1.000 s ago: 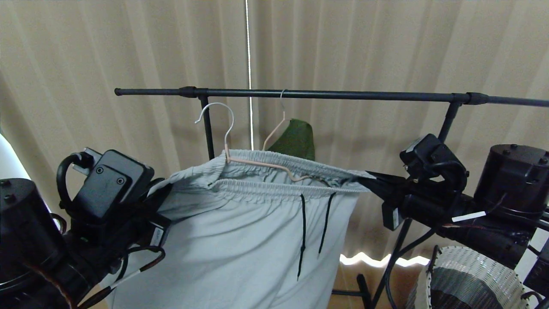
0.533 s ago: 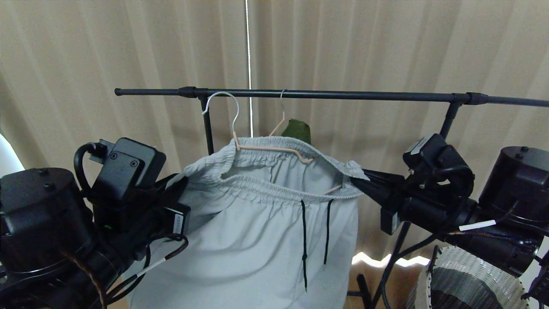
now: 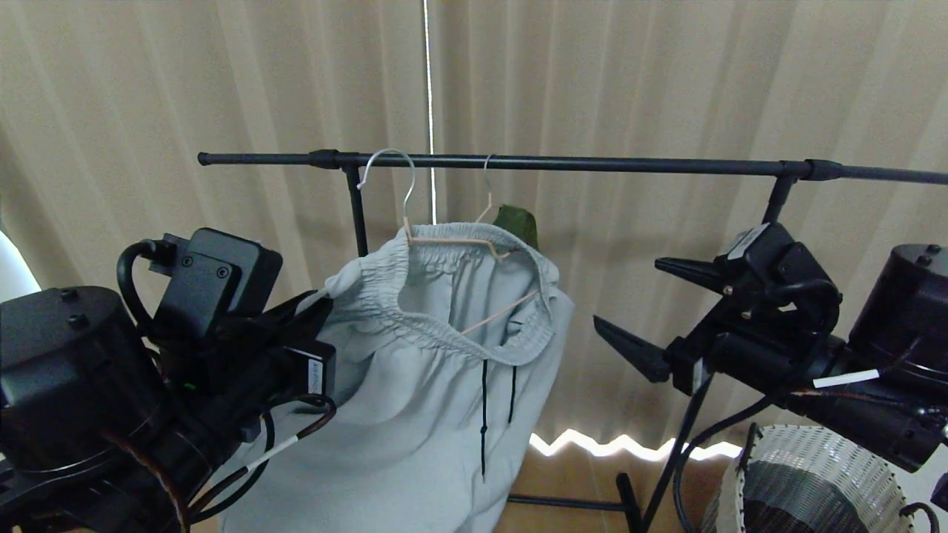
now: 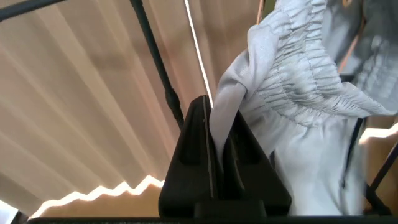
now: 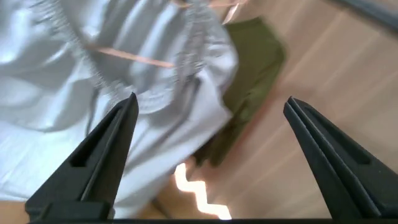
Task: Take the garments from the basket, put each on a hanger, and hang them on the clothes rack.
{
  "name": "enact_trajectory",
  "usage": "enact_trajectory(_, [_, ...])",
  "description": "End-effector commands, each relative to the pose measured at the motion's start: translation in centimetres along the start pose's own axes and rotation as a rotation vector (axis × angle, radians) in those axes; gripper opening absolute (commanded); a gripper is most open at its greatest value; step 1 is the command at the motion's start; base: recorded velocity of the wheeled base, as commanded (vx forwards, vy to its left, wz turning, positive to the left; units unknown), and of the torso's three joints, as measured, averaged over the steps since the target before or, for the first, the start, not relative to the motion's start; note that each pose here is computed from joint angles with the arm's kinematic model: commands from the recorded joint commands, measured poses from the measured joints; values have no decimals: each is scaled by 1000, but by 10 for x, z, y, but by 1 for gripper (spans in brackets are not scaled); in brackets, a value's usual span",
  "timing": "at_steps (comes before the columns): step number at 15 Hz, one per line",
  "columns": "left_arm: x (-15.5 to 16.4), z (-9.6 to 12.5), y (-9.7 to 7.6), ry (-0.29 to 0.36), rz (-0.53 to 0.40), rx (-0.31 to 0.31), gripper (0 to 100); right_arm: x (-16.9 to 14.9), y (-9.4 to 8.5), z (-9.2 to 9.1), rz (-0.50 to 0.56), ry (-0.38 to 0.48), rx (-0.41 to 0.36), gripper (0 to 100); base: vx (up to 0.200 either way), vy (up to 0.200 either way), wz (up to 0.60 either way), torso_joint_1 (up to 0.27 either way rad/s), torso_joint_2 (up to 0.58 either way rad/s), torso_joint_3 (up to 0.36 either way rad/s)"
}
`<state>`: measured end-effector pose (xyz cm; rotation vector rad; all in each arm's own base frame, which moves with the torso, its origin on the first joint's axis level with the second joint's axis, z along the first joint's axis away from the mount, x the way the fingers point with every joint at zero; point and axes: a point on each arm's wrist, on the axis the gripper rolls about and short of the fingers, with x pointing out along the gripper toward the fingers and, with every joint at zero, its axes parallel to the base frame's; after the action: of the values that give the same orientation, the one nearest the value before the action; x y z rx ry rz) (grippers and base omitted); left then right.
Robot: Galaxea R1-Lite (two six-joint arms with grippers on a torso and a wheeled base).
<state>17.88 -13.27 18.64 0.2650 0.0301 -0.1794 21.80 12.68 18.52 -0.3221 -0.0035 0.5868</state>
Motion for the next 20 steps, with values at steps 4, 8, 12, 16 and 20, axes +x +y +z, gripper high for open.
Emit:
enact_trajectory(4, [-11,1,-19,-33,-130,31,0,34,3,29,33,-44,-95,100,0,0,0,0,0,0])
enact_trajectory(8, [-16,0,-24,-68,-235,134,0,47,16,34,80,-40,-109,100,0,0,0,0,0,0])
enact_trajectory(12, [-15,3,-25,-115,-249,164,0,45,17,29,87,-27,-113,100,0,0,0,0,0,0])
enact_trajectory(16, [-10,1,-19,-98,-211,163,0,38,17,30,93,-37,-112,100,0,0,0,0,0,0])
enact_trajectory(20, [-11,3,-19,-128,-219,148,0,40,24,26,116,-23,-113,100,0,0,0,0,0,0])
